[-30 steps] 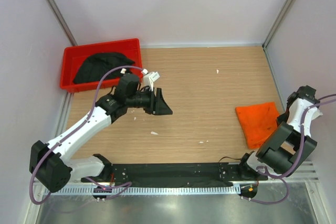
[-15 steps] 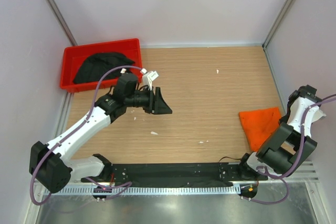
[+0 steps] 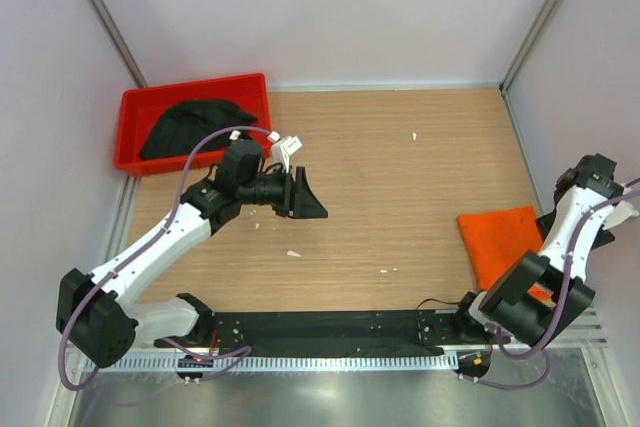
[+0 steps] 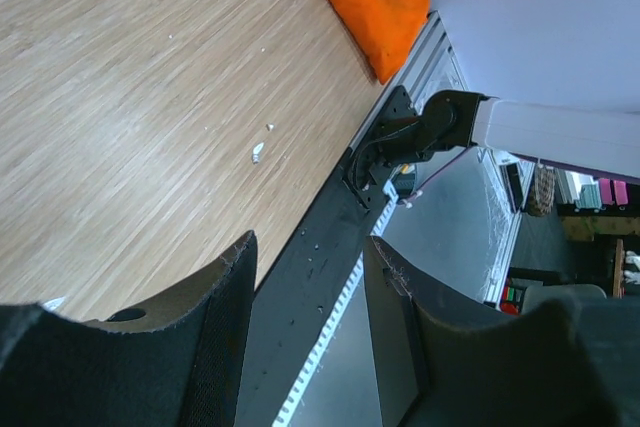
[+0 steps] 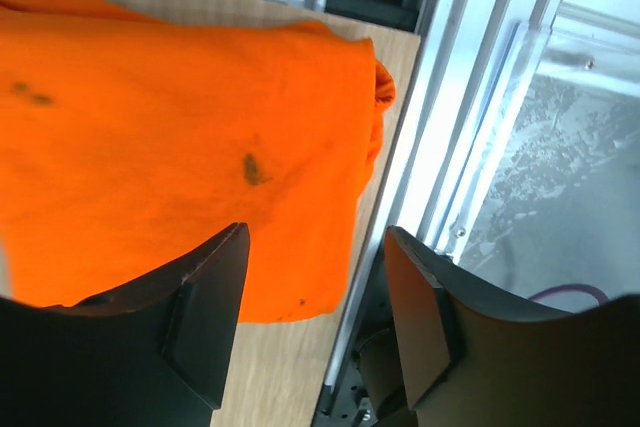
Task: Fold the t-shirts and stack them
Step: Neatly place the folded tshirt to the corner, then reset both grippers
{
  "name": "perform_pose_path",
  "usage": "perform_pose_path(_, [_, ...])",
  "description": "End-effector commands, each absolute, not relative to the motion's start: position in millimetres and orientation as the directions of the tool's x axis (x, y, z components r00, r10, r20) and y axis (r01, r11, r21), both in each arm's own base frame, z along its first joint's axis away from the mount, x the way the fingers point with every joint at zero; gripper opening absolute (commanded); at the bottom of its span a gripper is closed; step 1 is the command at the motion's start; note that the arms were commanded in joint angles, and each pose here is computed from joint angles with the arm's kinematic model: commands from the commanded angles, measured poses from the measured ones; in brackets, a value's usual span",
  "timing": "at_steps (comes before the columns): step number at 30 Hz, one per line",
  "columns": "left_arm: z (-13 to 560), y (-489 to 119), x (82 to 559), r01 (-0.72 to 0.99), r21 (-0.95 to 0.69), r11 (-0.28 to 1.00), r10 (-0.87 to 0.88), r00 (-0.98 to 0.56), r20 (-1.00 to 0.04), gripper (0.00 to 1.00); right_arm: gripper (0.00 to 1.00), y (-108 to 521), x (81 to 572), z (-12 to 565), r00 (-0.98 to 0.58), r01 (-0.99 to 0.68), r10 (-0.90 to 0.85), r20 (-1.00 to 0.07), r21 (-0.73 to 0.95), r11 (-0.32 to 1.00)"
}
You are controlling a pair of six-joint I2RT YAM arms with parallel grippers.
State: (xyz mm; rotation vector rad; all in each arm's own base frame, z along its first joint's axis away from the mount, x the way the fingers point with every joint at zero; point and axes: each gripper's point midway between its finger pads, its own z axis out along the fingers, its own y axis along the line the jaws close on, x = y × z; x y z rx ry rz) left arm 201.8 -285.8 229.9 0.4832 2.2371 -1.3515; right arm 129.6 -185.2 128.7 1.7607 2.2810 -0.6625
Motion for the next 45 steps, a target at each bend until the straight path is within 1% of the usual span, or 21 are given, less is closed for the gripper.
perform_pose_path(1, [237.0, -288.1, 201.5, 0.545, -0.730, 0.412, 0.044, -0.812, -0.582, 0.48, 0.60, -183.9, 140.3, 168.8, -0.225, 0.974, 0.839, -0.496, -0.120, 0.190])
perform_pose_path(4, [233.6, -288.3, 200.9, 0.537, -0.736, 0.412, 0.044, -0.819, -0.573, 0.48, 0.49, -172.8, 147.3, 164.0, -0.238, 0.971, 0.843, -0.483, -0.087, 0.224])
perform_pose_path(8, [232.1, -287.7, 198.0, 0.526, -0.745, 0.410, 0.043, -0.827, -0.560, 0.48, 0.16, -159.7, 151.0, 144.3, -0.231, 0.971, 0.867, -0.441, -0.054, 0.231])
perform_pose_path(11, [232.7, -286.2, 197.5, 0.520, -0.746, 0.416, 0.033, -0.829, -0.559, 0.48, 0.08, -145.9, 164.1, 131.7, -0.222, 0.967, 0.888, -0.402, 0.028, 0.254])
perform_pose_path(15, [230.9, -281.3, 198.5, 0.508, -0.737, 0.446, 0.018, -0.828, -0.560, 0.48, 0.07, -110.3, 209.3, 135.4, -0.307, 0.905, 0.862, -0.404, 0.156, 0.396])
perform_pose_path(16, [230.2, -280.3, 198.4, 0.506, -0.735, 0.452, 0.017, -0.829, -0.560, 0.48, 0.07, -85.6, 229.6, 139.9, -0.382, 0.852, 0.824, -0.418, 0.185, 0.489])
perform_pose_path(18, [228.4, -276.7, 198.8, 0.497, -0.728, 0.472, 0.009, -0.828, -0.560, 0.48, 0.08, -57.1, 252.1, 149.5, -0.445, 0.786, 0.788, -0.425, 0.236, 0.571])
perform_pose_path(19, [226.9, -274.5, 198.7, 0.494, -0.723, 0.483, 0.008, -0.828, -0.560, 0.48, 0.08, -21.3, 271.4, 156.2, -0.510, 0.695, 0.737, -0.443, 0.292, 0.657])
perform_pose_path(22, [218.0, -264.1, 197.1, 0.478, -0.697, 0.534, 0.006, -0.827, -0.562, 0.51, 0.09, 50.9, 293.7, 173.9, -0.604, 0.497, 0.640, -0.475, 0.403, 0.769])
perform_pose_path(23, [214.5, -260.8, 196.8, 0.470, -0.691, 0.550, 0.003, -0.828, -0.561, 0.52, 0.09, 94.9, 287.6, 176.4, -0.674, 0.383, 0.564, -0.477, 0.427, 0.819])
perform_pose_path(25, [213.4, -254.2, 193.1, 0.452, -0.687, 0.569, -0.018, -0.828, -0.560, 0.53, 0.10, 125.4, 277.2, 177.8, -0.685, 0.300, 0.517, -0.514, 0.448, 0.843])
perform_pose_path(29, [201.0, -244.3, 179.0, 0.386, -0.721, 0.576, -0.077, -0.852, -0.517, 0.56, 0.14, 185.5, 236.7, 156.7, -0.706, 0.183, 0.549, -0.448, 0.633, 0.752])
perform_pose_path(30, [200.1, -243.1, 178.2, 0.378, -0.729, 0.571, -0.096, -0.851, -0.516, 0.56, 0.15, 195.4, 224.1, 135.5, -0.716, 0.204, 0.582, -0.386, 0.681, 0.703])
perform_pose_path(34, [194.9, -235.3, 160.1, 0.312, -0.787, 0.532, -0.176, -0.869, -0.463, 0.58, 0.22, 200.0, 204.0, 127.2, -0.678, 0.190, 0.667, -0.307, 0.804, 0.563])
perform_pose_path(35, [201.2, -232.6, 155.3, 0.328, -0.797, 0.506, -0.202, -0.854, -0.479, 0.59, 0.24, 198.9, 200.8, 130.3, -0.666, 0.190, 0.691, -0.281, 0.832, 0.522])
perform_pose_path(37, [183.8, -228.9, 146.0, 0.263, -0.833, 0.487, -0.242, -0.876, -0.418, 0.61, 0.29, 201.2, 193.6, 118.3, -0.677, 0.211, 0.699, -0.229, 0.850, 0.482])
perform_pose_path(38, [192.9, -227.6, 142.6, 0.289, -0.848, 0.444, -0.275, -0.857, -0.435, 0.62, 0.30, 202.2, 191.5, 114.6, -0.685, 0.215, 0.696, -0.217, 0.852, 0.477])
perform_pose_path(39, [176.5, -226.2, 137.2, 0.258, -0.863, 0.434, -0.280, -0.872, -0.402, 0.63, 0.31, 201.8, 189.5, 109.9, -0.694, 0.210, 0.684, -0.226, 0.845, 0.492])
perform_pose_path(41, [182.4, -221.7, 132.5, 0.264, -0.878, 0.398, -0.320, -0.858, -0.403, 0.66, 0.29, 215.2, 176.5, 113.9, -0.764, 0.143, 0.609, -0.214, 0.864, 0.483])
perform_pose_path(44, [196.0, -218.1, 129.5, 0.289, -0.897, 0.334, -0.368, -0.836, -0.406, 0.69, 0.30, 219.8, 171.8, 130.9, -0.771, 0.041, 0.588, -0.246, 0.901, 0.432])
perform_pose_path(45, [200.3, -217.7, 129.3, 0.295, -0.901, 0.317, -0.383, -0.830, -0.406, 0.70, 0.32, 221.5, 172.2, 154.8, -0.755, -0.038, 0.597, -0.272, 0.927, 0.374])
